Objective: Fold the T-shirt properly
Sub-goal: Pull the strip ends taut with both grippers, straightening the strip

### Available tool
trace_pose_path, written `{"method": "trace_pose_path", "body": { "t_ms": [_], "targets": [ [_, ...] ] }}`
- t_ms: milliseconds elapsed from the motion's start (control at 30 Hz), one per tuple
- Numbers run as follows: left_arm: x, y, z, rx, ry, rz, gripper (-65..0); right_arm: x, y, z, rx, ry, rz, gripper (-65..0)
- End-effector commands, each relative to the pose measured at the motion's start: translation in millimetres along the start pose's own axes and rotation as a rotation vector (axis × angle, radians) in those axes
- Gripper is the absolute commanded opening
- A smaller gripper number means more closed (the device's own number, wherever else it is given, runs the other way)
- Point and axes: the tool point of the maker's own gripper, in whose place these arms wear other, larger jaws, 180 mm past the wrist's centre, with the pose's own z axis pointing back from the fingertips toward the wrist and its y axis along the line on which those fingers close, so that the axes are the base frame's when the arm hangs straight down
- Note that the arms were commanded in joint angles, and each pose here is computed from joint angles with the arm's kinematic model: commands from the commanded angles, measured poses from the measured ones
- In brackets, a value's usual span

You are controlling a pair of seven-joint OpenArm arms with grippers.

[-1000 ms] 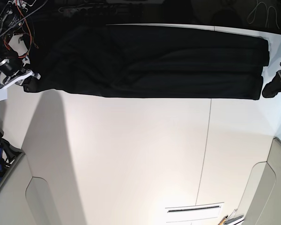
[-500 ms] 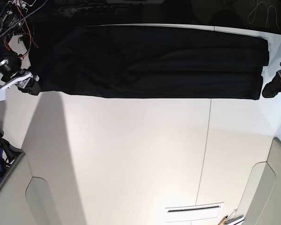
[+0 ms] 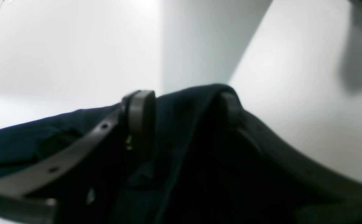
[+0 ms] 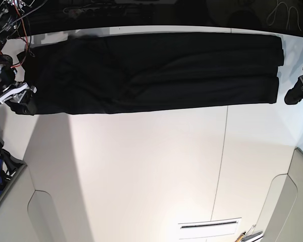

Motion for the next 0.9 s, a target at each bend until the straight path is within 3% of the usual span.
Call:
{"method": "trace_pose_path", "body": {
  "t_ms": [0, 200, 633, 767, 867],
  "targets": [
    [20.0, -4.0, 8.0, -0.003, -0.043, -0.041, -43.0, 19.3, -1.1, 5.5, -0.013, -0.056, 0.044, -36.2],
    [20.1, -4.1, 8.0, -0.004, -0.044, -0.041, -43.0, 16.4, -11.9, 7.4, -0.082, -0.028, 0.084, -36.1],
    [20.0, -4.0, 8.0, -0.004, -0.043, -0.041, -43.0, 15.3, -16.3, 7.9, -0.105, -0.02, 0.098, -35.7],
    [20.1, -4.1, 8.0, -0.004, -0.044, -0.041, -43.0, 15.1, -25.7, 10.1, -0.146, 0.0, 0.129, -25.1],
    [20.1, -4.1, 8.0, -0.004, -0.044, -0.041, -43.0, 18.8, -36.5, 14.0, -0.188, 0.012, 0.155, -24.5]
  ]
}}
